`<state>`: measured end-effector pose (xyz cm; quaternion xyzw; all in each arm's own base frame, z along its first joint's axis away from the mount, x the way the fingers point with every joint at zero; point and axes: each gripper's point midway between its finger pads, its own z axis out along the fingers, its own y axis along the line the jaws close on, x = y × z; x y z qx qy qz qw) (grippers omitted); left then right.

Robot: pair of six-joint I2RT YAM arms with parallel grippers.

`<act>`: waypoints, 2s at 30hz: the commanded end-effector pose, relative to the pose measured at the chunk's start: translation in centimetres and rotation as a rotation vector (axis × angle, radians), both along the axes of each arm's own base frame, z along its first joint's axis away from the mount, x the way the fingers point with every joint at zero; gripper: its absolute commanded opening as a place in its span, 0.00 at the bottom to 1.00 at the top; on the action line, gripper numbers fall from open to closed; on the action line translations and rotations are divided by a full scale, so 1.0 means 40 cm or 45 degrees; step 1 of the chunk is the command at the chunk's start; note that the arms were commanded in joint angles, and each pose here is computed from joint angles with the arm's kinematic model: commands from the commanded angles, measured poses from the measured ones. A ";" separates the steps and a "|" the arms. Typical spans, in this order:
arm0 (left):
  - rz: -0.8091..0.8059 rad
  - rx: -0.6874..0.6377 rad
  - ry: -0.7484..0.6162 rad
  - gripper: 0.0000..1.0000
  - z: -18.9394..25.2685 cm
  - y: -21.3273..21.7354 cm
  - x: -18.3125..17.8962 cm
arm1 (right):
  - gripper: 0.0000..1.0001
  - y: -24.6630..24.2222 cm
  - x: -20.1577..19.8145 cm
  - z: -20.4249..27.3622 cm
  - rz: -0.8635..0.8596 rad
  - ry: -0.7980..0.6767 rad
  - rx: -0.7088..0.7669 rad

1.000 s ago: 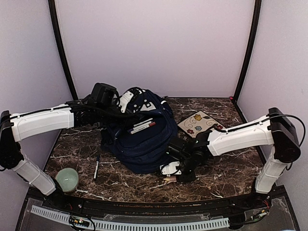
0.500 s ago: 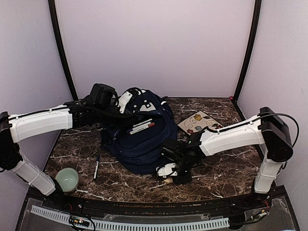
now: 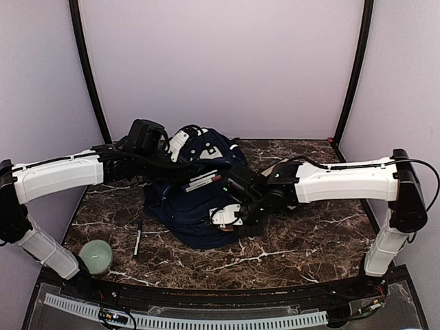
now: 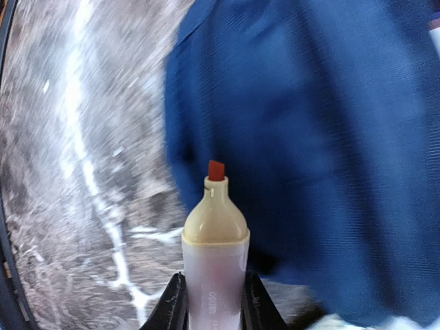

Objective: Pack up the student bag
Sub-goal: Pick up the pen from the center of the board, then place the pen in the upper front pocket of the bag.

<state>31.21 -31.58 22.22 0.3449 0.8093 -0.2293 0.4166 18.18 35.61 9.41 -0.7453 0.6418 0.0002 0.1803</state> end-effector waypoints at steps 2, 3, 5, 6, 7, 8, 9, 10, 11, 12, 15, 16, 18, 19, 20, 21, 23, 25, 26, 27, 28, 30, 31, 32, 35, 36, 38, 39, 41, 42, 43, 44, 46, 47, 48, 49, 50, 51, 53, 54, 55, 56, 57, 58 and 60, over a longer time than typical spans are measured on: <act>-0.043 -0.119 -0.094 0.02 0.109 -0.011 -0.015 | 0.12 0.063 0.114 0.156 0.031 -0.367 0.126; -0.050 -0.126 -0.095 0.02 0.116 -0.014 -0.016 | 0.12 0.080 0.134 0.173 0.029 -0.432 0.157; -0.056 -0.129 -0.092 0.02 0.122 -0.015 -0.018 | 0.12 0.099 0.162 0.197 0.038 -0.522 0.181; -0.061 -0.128 -0.091 0.02 0.124 -0.016 -0.020 | 0.12 0.107 0.175 0.207 0.041 -0.562 0.188; -0.062 -0.128 -0.092 0.02 0.126 -0.016 -0.021 | 0.13 0.120 0.187 0.221 0.046 -0.604 0.205; -0.062 -0.128 -0.095 0.02 0.128 -0.015 -0.021 | 0.13 0.131 0.199 0.230 0.046 -0.636 0.213; -0.062 -0.128 -0.099 0.02 0.131 -0.014 -0.021 | 0.13 0.142 0.207 0.238 0.054 -0.662 0.220; -0.060 -0.128 -0.100 0.02 0.132 -0.013 -0.021 | 0.13 0.152 0.217 0.247 0.068 -0.694 0.222; -0.063 -0.130 -0.102 0.02 0.134 -0.014 -0.022 | 0.13 0.161 0.226 0.250 0.077 -0.722 0.222; -0.062 -0.132 -0.103 0.02 0.135 -0.014 -0.022 | 0.13 0.168 0.234 0.252 0.089 -0.752 0.218; -0.063 -0.136 -0.101 0.02 0.137 -0.014 -0.023 | 0.12 0.189 0.249 0.244 0.125 -0.800 0.214; -0.063 -0.136 -0.101 0.02 0.138 -0.014 -0.024 | 0.12 0.198 0.253 0.243 0.133 -0.810 0.222; -0.064 -0.137 -0.101 0.02 0.137 -0.013 -0.025 | 0.12 0.212 0.257 0.231 0.158 -0.820 0.222; -0.064 -0.136 -0.101 0.02 0.137 -0.011 -0.026 | 0.12 0.220 0.260 0.224 0.167 -0.829 0.223; -0.064 -0.136 -0.102 0.02 0.138 -0.010 -0.027 | 0.13 0.226 0.263 0.216 0.179 -0.838 0.218; -0.064 -0.136 -0.105 0.02 0.139 -0.009 -0.028 | 0.13 0.231 0.268 0.209 0.188 -0.852 0.214; -0.067 -0.136 -0.104 0.02 0.137 -0.009 -0.030 | 0.13 0.242 0.274 0.191 0.215 -0.878 0.201; -0.067 -0.137 -0.104 0.02 0.139 -0.008 -0.031 | 0.13 0.250 0.278 0.166 0.246 -0.896 0.178; -0.069 -0.136 -0.103 0.02 0.138 -0.008 -0.031 | 0.13 0.252 0.283 0.157 0.258 -0.910 0.169; -0.068 -0.136 -0.102 0.02 0.137 -0.008 -0.032 | 0.13 0.254 0.287 0.149 0.270 -0.931 0.159; -0.068 -0.135 -0.100 0.02 0.136 -0.007 -0.032 | 0.14 0.257 0.293 0.141 0.288 -0.956 0.144; -0.070 -0.137 -0.100 0.02 0.134 -0.007 -0.034 | 0.14 0.261 0.306 0.127 0.284 -0.983 0.139; -0.070 -0.138 -0.097 0.02 0.131 -0.007 -0.035 | 0.14 0.265 0.312 0.121 0.278 -0.987 0.144; -0.069 -0.140 -0.097 0.02 0.129 -0.006 -0.035 | 0.14 0.266 0.321 0.113 0.271 -0.989 0.143; -0.074 -0.138 -0.091 0.02 0.119 -0.009 -0.036 | 0.17 0.266 0.354 0.103 0.303 -1.066 0.087; -0.076 -0.138 -0.088 0.02 0.117 -0.010 -0.035 | 0.17 0.267 0.366 0.101 0.305 -1.096 0.077; -0.082 -0.140 -0.086 0.02 0.118 -0.013 -0.035 | 0.18 0.269 0.388 0.101 0.303 -1.146 0.068; -0.083 -0.143 -0.087 0.02 0.119 -0.014 -0.034 | 0.18 0.271 0.397 0.103 0.296 -1.169 0.068; -0.086 -0.144 -0.086 0.02 0.119 -0.015 -0.035 | 0.18 0.275 0.416 0.107 0.274 -1.199 0.068; -0.086 -0.144 -0.086 0.02 0.119 -0.015 -0.035 | 0.18 0.278 0.424 0.103 0.265 -1.205 0.064; -0.087 -0.143 -0.086 0.02 0.119 -0.016 -0.036 | 0.18 0.278 0.431 0.105 0.253 -1.212 0.065; -0.086 -0.142 -0.086 0.02 0.117 -0.015 -0.035 | 0.19 0.277 0.435 0.102 0.250 -1.213 0.064; -0.087 -0.140 -0.084 0.02 0.113 -0.014 -0.036 | 0.21 0.275 0.439 0.095 0.248 -1.210 0.060; -0.086 -0.137 -0.083 0.02 0.111 -0.014 -0.036 | 0.23 0.273 0.439 0.093 0.249 -1.211 0.057; -0.086 -0.135 -0.083 0.02 0.109 -0.013 -0.036 | 0.25 0.270 0.438 0.091 0.249 -1.212 0.056; -0.086 -0.133 -0.081 0.02 0.106 -0.014 -0.036 | 0.27 0.267 0.436 0.088 0.253 -1.211 0.056; -0.086 -0.133 -0.080 0.02 0.105 -0.013 -0.036 | 0.29 0.265 0.433 0.088 0.254 -1.209 0.059; -0.087 -0.133 -0.082 0.02 0.105 -0.014 -0.036 | 0.31 0.262 0.431 0.091 0.253 -1.207 0.066; -0.084 -0.128 -0.085 0.02 0.103 -0.013 -0.035 | 0.35 0.255 0.426 0.096 0.251 -1.196 0.073; -0.083 -0.127 -0.086 0.02 0.102 -0.013 -0.034 | 0.35 0.253 0.421 0.100 0.255 -1.187 0.076; -0.083 -0.125 -0.090 0.02 0.103 -0.013 -0.032 | 0.37 0.251 0.415 0.104 0.261 -1.175 0.079; -0.081 -0.123 -0.094 0.02 0.104 -0.012 -0.031 | 0.38 0.247 0.409 0.111 0.265 -1.162 0.083; -0.082 -0.120 -0.095 0.02 0.103 -0.013 -0.030 | 0.38 0.247 0.405 0.115 0.271 -1.147 0.089; -0.082 -0.121 -0.097 0.02 0.104 -0.013 -0.030 | 0.40 0.244 0.399 0.117 0.275 -1.125 0.091; -0.080 -0.115 -0.099 0.02 0.102 -0.013 -0.028 | 0.42 0.242 0.387 0.127 0.284 -1.084 0.099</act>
